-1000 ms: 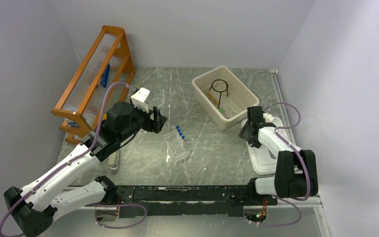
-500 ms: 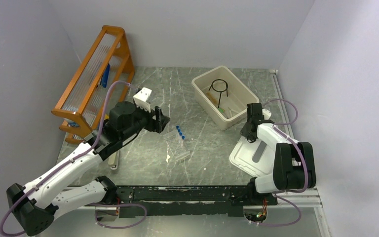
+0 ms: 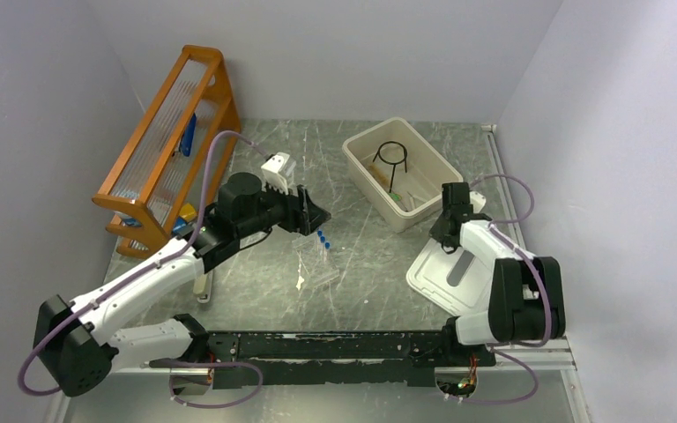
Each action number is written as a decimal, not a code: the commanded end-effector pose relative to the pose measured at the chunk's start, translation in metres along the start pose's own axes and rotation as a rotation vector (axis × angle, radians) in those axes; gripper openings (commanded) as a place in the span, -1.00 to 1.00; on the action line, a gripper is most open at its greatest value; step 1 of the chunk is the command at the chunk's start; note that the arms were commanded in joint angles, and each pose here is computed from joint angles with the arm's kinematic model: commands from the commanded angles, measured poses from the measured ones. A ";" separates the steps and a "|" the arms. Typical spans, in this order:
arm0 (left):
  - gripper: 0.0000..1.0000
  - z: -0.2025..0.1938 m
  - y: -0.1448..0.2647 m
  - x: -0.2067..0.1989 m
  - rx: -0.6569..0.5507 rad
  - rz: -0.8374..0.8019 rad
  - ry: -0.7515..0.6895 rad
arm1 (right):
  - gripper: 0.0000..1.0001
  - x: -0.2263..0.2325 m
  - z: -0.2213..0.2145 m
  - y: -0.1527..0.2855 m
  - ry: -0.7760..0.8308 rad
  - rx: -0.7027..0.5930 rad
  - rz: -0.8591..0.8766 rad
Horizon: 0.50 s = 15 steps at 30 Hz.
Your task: Organize the chemistry lab equipment
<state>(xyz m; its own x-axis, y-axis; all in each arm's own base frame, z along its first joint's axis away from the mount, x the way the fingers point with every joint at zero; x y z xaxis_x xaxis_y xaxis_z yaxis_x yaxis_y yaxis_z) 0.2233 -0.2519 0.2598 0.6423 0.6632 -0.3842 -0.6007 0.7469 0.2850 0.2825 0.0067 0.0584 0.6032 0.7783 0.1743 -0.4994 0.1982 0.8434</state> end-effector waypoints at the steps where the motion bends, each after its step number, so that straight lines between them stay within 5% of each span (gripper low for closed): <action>1: 0.63 0.016 -0.012 -0.030 -0.052 -0.161 0.032 | -1.00 0.000 0.015 0.028 -0.041 -0.094 0.043; 5: 0.83 0.016 -0.025 -0.041 -0.048 -0.185 0.007 | -1.00 0.001 0.035 0.059 -0.077 -0.224 0.112; 15: 0.87 0.002 -0.070 -0.092 0.008 -0.304 0.018 | -1.00 0.004 0.058 0.117 -0.146 -0.348 0.223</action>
<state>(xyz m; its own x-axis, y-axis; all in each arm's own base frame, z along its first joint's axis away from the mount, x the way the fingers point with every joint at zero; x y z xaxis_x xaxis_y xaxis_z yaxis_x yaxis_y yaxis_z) 0.2121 -0.3334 0.2568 0.7412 0.4943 -0.4542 -0.4282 0.8692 0.2470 0.2650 0.0015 0.1574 0.5405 0.7479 0.3854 -0.7520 0.2239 0.6200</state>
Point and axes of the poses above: each gripper's point midway between its finger pads, its own y axis back along the fingers, its own x axis along the line the jaws close on, z = x × y, the point moved 4 cm from there along y, back along the fingers, and after that the axes turned 5 degrees about -y, right-handed, at the moved point
